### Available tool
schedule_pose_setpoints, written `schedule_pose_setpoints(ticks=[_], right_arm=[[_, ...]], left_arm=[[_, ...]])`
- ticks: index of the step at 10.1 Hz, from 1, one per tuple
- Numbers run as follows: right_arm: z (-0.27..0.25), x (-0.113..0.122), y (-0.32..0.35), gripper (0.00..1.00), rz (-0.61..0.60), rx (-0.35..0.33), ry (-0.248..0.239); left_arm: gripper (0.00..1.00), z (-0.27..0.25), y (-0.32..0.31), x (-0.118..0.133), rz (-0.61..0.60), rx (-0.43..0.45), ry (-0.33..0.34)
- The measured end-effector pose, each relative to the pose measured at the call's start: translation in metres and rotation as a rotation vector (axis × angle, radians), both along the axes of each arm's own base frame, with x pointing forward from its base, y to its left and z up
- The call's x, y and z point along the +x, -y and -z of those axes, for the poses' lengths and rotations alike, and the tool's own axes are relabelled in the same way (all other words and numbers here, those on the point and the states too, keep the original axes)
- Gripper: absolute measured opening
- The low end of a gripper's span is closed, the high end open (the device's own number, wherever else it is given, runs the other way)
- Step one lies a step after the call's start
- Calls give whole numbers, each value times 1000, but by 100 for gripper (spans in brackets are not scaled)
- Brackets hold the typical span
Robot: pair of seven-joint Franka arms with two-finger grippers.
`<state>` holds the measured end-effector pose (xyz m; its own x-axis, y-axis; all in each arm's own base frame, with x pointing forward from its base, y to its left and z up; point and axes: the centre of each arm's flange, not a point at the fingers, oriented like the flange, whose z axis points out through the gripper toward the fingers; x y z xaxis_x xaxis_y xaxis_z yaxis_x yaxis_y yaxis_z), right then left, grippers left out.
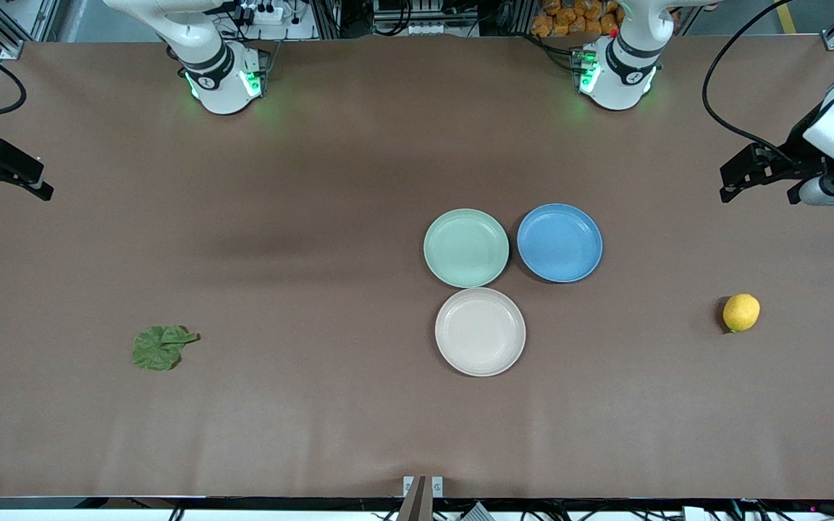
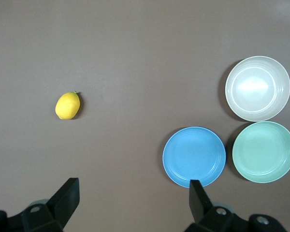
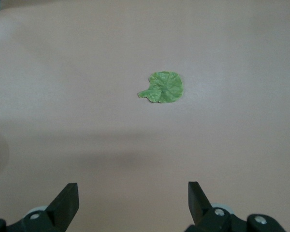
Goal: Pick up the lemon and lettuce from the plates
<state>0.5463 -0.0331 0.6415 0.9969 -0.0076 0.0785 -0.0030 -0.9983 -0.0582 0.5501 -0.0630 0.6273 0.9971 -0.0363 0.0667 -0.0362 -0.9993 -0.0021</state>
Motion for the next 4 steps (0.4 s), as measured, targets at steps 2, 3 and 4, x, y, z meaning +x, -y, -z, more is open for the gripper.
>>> schedule_pose_setpoints(ticks=[2,3,4], right_arm=[[0,0,-1,100,-4,-11,-2],[0,0,-2,100,-14,-26,-3],[0,0,-3,100,-23,-37,-4]], left_arm=[[100,-4,-1,-1,-2,1,-6],[100,-6,-1,-2,-2,1,-8],[100,-7,-1,-2,-2,1,-8]])
